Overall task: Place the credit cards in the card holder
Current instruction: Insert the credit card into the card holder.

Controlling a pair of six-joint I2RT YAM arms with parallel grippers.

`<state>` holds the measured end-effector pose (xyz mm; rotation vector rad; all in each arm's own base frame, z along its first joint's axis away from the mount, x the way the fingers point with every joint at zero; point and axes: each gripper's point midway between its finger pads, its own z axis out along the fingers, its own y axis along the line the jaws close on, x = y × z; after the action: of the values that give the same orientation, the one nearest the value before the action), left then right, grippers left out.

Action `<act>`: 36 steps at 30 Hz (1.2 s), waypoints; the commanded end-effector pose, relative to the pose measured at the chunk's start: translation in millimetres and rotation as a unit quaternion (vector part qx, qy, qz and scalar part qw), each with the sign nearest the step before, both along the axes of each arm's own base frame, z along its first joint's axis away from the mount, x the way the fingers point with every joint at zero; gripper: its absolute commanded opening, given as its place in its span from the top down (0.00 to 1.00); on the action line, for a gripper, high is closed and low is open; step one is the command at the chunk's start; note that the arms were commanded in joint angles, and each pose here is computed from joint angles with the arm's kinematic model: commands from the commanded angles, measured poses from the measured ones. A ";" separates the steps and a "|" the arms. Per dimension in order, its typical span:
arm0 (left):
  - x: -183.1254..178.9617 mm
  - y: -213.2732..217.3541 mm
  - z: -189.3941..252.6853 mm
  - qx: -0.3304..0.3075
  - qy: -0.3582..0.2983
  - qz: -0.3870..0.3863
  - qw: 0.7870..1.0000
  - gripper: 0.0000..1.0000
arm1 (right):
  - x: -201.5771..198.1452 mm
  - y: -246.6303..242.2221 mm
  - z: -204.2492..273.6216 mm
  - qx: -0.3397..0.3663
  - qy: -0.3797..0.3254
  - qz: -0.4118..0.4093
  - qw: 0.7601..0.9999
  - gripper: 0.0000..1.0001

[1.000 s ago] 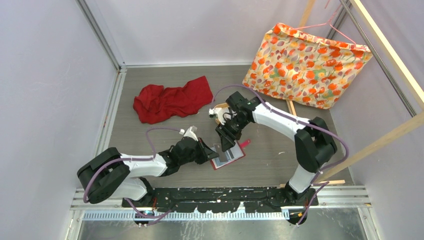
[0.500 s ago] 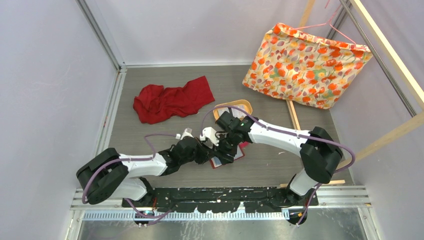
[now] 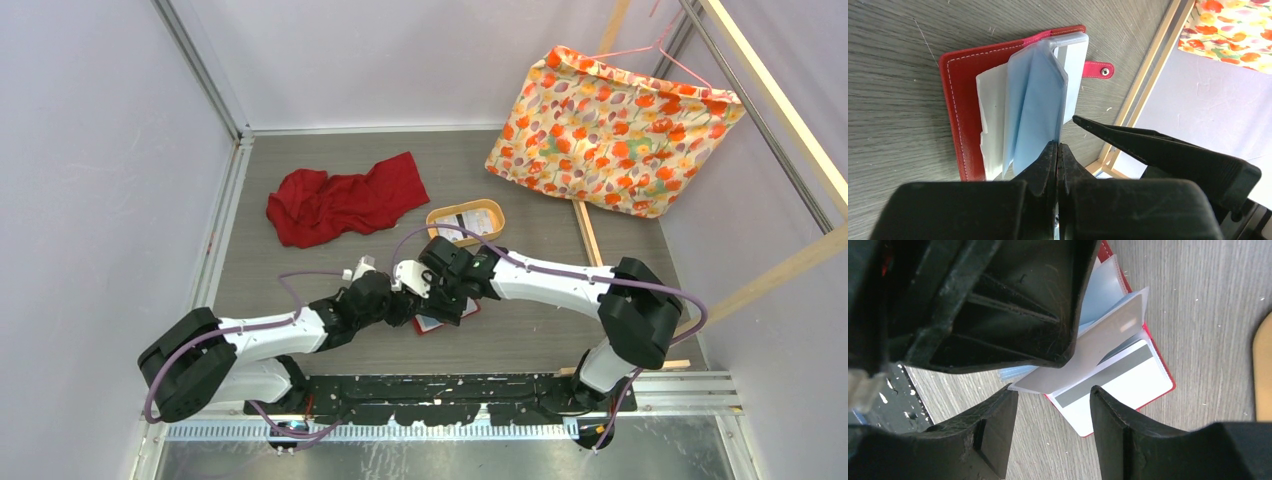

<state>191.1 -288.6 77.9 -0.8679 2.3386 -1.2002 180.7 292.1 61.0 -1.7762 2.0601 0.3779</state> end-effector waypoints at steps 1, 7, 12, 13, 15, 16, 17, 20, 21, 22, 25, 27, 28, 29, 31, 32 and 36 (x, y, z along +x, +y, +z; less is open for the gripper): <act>8.8 -7.7 16.2 -0.031 -0.009 0.018 0.999 1.00 | 11.6 10.7 11.0 0.018 -0.046 -0.015 0.999 0.41; 10.3 -5.4 18.1 -0.040 -0.007 0.031 0.999 1.00 | 4.2 16.8 4.3 0.009 -0.051 -0.004 0.999 0.40; 10.6 -0.6 16.2 -0.037 -0.005 0.041 0.998 1.00 | 4.3 19.0 0.7 0.000 -0.065 -0.006 0.998 0.41; 10.6 -0.4 15.5 -0.037 -0.004 0.042 0.998 1.00 | 6.0 19.0 0.3 -0.003 -0.071 -0.009 0.997 0.41; 10.5 -0.7 14.8 -0.038 -0.004 0.042 0.998 1.00 | 13.5 17.0 -0.3 -0.011 -0.089 -0.024 0.996 0.41; 10.3 -0.8 14.0 -0.038 -0.003 0.042 0.998 0.99 | 14.1 17.3 -0.2 -0.011 -0.091 -0.027 0.995 0.42; 10.2 -1.0 13.2 -0.038 -0.001 0.042 0.998 1.00 | 14.5 18.0 0.0 -0.009 -0.091 -0.029 0.995 0.43; 10.3 -1.7 11.8 -0.043 0.002 0.044 0.998 0.99 | 15.2 19.1 1.7 -0.001 -0.093 -0.038 0.995 0.45; 10.4 -1.8 11.4 -0.045 0.003 0.045 0.998 1.00 | 16.8 20.0 3.4 0.003 -0.096 -0.043 0.994 0.46; 9.9 -1.9 11.2 -0.047 0.003 0.044 0.998 0.99 | 17.4 20.7 4.9 0.008 -0.098 -0.048 0.994 0.46; 9.1 -1.1 10.7 -0.054 0.004 0.047 0.997 0.97 | 21.8 20.7 7.8 0.024 -0.094 -0.069 0.993 0.47; 7.8 0.7 9.3 -0.055 0.005 0.048 0.997 0.93 | 24.9 19.0 8.6 0.034 -0.085 -0.084 0.992 0.50; 7.2 1.5 8.7 -0.056 0.006 0.049 0.997 0.92 | 27.2 17.8 9.7 0.039 -0.082 -0.092 0.992 0.52; 6.9 2.6 7.9 -0.056 0.006 0.050 0.997 0.90 | 28.6 17.0 9.8 0.043 -0.078 -0.096 0.991 0.53; 5.9 4.2 6.1 -0.055 0.008 0.051 0.997 0.86 | 31.4 15.3 11.8 0.051 -0.073 -0.105 0.990 0.56; 5.7 4.5 5.7 -0.055 0.008 0.052 0.997 0.83 | 32.0 15.3 12.5 0.056 -0.071 -0.108 0.990 0.57; 5.6 3.5 4.0 -0.057 0.010 0.051 0.997 0.72 | 34.5 13.9 12.4 0.064 -0.068 -0.118 0.989 0.59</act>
<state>194.7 -279.6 70.8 -1.0328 2.2691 -1.2297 204.7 293.8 52.0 -1.5286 2.1186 0.2375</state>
